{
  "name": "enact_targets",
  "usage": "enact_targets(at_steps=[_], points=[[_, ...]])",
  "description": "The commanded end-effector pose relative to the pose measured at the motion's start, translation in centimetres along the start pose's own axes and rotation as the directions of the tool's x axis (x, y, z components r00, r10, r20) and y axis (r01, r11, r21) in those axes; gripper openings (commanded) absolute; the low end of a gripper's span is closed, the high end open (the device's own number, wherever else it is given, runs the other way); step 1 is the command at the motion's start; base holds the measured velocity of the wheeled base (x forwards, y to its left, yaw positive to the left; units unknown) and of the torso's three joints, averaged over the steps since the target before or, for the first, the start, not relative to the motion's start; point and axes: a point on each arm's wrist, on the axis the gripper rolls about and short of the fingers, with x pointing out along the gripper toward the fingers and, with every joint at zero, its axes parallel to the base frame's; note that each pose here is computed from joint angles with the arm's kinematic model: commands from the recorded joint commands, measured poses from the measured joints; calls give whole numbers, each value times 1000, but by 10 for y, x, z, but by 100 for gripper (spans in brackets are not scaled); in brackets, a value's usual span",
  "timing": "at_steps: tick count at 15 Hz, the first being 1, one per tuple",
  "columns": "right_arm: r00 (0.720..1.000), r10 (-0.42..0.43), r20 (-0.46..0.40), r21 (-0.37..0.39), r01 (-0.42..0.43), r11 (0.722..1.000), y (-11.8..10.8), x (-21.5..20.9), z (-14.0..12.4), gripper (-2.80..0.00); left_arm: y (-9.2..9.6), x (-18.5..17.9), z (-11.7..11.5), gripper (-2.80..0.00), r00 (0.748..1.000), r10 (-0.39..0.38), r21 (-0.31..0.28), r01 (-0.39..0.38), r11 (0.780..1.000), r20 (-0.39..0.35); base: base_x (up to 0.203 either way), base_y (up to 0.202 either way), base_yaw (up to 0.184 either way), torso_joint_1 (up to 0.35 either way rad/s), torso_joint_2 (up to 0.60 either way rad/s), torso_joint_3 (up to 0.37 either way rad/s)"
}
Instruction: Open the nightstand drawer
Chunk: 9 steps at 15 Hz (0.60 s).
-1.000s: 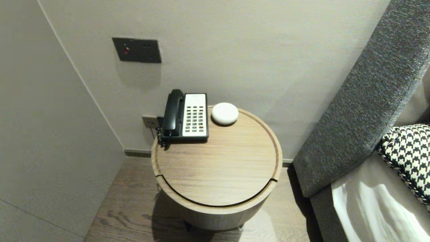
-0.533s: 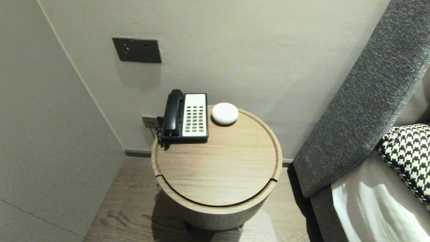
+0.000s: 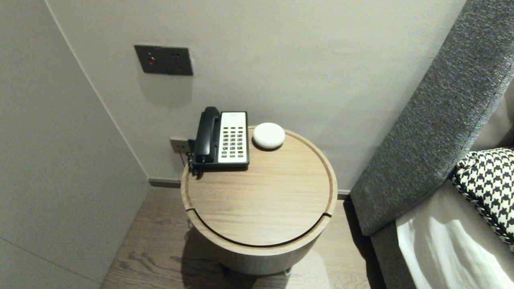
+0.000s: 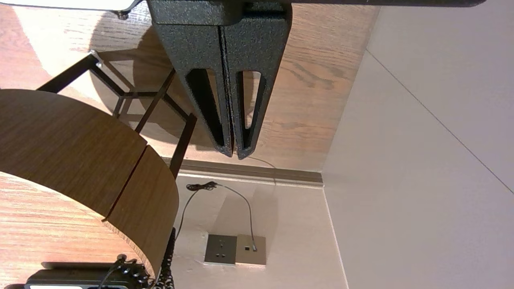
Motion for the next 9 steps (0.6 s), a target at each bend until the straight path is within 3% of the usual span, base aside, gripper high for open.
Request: enact_targets(at_steps=[1,5,9], points=[[997,81,-19,8,-81,997,2,0,0,-280,0,0,0,-280,1000,0,0,0,1000,1,0,0,0,0,0,0],[999,-34,-34,1,34,999,-1,0,-2,-280,0,0,0,-280,1000,0,0,0,1000,1,0,0,0,0,0,0],[999,14,-35,-28,-15,999,-1,0,-1,-280,0,0,0,-280,1000,0,0,0,1000,1,0,0,0,0,0,0]])
